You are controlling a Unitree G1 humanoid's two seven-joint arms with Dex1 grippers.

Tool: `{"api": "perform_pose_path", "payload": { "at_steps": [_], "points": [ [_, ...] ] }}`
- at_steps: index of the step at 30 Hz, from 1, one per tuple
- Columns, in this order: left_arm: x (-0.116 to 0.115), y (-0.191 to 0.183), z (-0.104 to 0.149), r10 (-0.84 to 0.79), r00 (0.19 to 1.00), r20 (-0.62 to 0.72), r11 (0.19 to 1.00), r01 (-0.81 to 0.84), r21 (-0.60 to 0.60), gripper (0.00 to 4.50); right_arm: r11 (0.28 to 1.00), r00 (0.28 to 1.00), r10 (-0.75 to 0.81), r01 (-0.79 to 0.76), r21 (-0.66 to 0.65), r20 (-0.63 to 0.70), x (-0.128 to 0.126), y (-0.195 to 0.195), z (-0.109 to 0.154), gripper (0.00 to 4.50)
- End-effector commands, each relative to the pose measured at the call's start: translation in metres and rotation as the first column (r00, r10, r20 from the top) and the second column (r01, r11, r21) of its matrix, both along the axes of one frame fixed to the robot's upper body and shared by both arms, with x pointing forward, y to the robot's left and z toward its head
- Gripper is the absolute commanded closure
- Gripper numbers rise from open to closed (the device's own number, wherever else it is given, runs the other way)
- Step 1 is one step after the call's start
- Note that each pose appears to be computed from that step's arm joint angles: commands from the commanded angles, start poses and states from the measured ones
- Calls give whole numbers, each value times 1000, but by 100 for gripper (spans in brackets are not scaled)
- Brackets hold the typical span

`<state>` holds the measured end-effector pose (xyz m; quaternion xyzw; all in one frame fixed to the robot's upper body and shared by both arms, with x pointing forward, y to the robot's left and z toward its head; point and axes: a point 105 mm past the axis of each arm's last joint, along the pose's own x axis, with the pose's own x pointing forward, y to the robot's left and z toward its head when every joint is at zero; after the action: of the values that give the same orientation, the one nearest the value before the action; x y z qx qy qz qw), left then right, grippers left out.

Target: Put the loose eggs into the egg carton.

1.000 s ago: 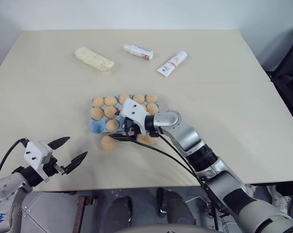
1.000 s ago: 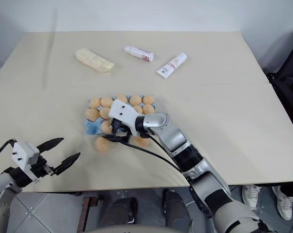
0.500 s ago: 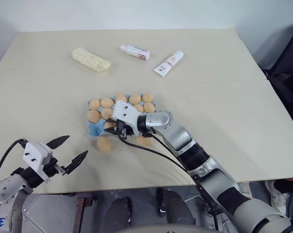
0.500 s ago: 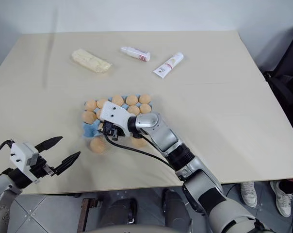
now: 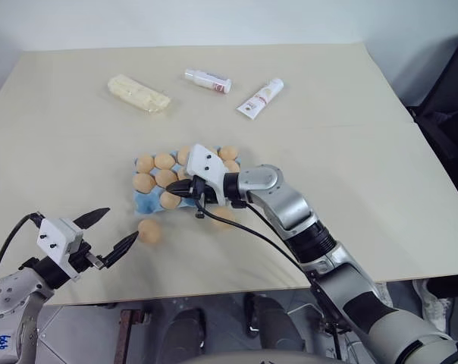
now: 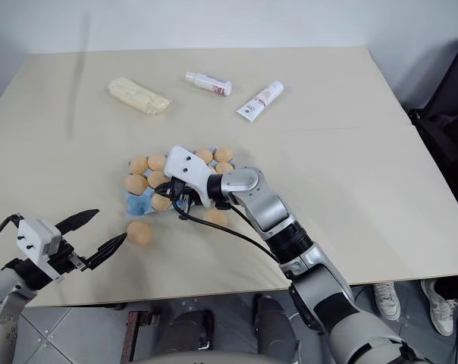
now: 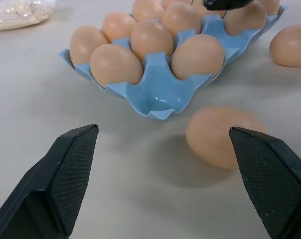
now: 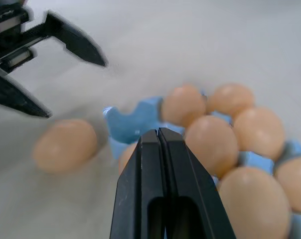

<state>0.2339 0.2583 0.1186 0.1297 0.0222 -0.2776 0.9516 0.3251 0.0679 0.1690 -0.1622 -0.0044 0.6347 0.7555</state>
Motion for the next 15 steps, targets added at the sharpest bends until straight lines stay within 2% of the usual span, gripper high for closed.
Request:
{"api": "perform_pose_path", "payload": {
  "at_steps": [1,4,15],
  "points": [
    [0,-3,5,-10,1000,24,1000,10,-3,0,1000,999,25,-26,12,30,-6,11,8,355],
    [0,-2,5,-9,1000,23,1000,9,-3,0,999,999,27,-27,-17,42,-6,15,2,256],
    [0,-2,8,-4,1000,29,1000,4,2,0,993,997,29,-21,-114,73,-6,24,-16,256]
  ]
}}
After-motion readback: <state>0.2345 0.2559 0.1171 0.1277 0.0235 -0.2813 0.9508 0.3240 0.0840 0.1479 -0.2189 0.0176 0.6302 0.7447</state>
